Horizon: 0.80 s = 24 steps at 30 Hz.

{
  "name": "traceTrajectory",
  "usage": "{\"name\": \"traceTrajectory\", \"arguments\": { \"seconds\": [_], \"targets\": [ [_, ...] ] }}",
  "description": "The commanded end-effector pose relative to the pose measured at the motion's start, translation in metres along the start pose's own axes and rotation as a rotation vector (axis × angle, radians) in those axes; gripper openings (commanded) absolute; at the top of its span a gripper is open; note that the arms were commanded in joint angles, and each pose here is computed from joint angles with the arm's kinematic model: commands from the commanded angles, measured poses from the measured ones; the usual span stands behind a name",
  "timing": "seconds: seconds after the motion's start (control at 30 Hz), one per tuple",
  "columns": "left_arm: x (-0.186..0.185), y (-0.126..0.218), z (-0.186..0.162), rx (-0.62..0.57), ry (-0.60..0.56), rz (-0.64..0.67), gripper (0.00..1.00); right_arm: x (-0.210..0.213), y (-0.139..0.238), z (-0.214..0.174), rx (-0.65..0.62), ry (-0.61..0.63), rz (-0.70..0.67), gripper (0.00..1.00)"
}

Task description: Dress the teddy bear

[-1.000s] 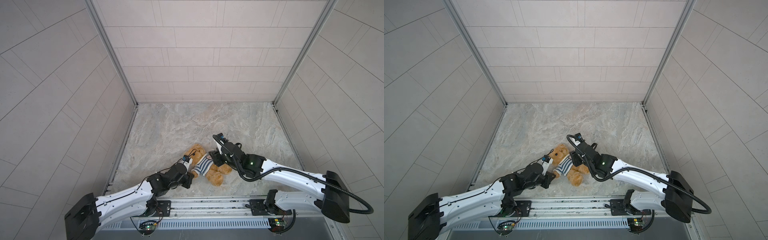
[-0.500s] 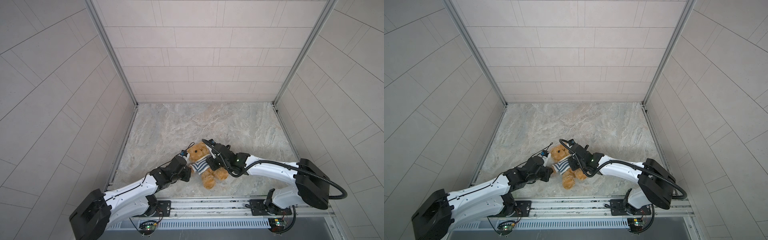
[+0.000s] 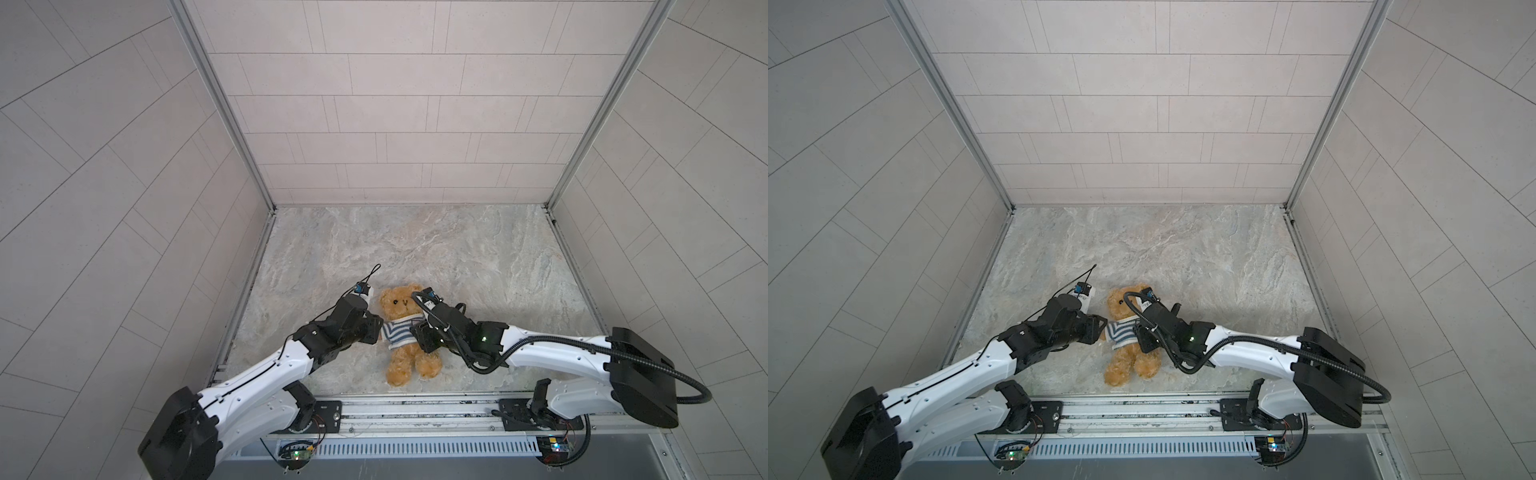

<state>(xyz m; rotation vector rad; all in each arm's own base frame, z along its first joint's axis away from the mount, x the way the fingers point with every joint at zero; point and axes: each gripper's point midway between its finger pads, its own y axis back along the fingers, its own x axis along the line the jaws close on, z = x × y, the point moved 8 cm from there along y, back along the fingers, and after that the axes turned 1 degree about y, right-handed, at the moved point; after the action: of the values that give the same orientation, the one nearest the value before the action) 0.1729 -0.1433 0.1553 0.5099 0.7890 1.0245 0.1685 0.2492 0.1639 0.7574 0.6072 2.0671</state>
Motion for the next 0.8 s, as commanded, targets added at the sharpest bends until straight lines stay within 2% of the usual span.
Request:
{"name": "traceTrajectory", "arguments": {
  "seconds": [0.0, 0.13, 0.23, 0.4, 0.57, 0.77],
  "targets": [
    [0.002, 0.018, 0.004, -0.004, -0.010, 0.046, 0.46, -0.017, 0.020, -0.001, -0.100, -0.028, -0.074, 0.46],
    [-0.013, 0.034, 0.015, -0.016, -0.017, -0.014, 0.49, -0.040, 0.042, -0.005, -0.149, -0.035, -0.120, 0.47],
    [-0.041, 0.041, 0.022, -0.011, -0.058, -0.081, 0.48, -0.061, 0.052, -0.013, -0.149, -0.053, -0.166, 0.47],
    [-0.089, 0.026, 0.022, 0.050, -0.070, -0.163, 0.45, -0.089, 0.056, -0.022, -0.145, -0.098, -0.195, 0.48],
    [-0.087, -0.003, 0.010, 0.105, 0.019, -0.115, 0.37, -0.098, 0.052, -0.017, -0.138, -0.097, -0.182, 0.48],
    [-0.083, -0.022, -0.002, 0.156, 0.014, -0.079, 0.34, -0.101, 0.036, -0.002, -0.114, -0.077, -0.145, 0.48]
  ]
}}
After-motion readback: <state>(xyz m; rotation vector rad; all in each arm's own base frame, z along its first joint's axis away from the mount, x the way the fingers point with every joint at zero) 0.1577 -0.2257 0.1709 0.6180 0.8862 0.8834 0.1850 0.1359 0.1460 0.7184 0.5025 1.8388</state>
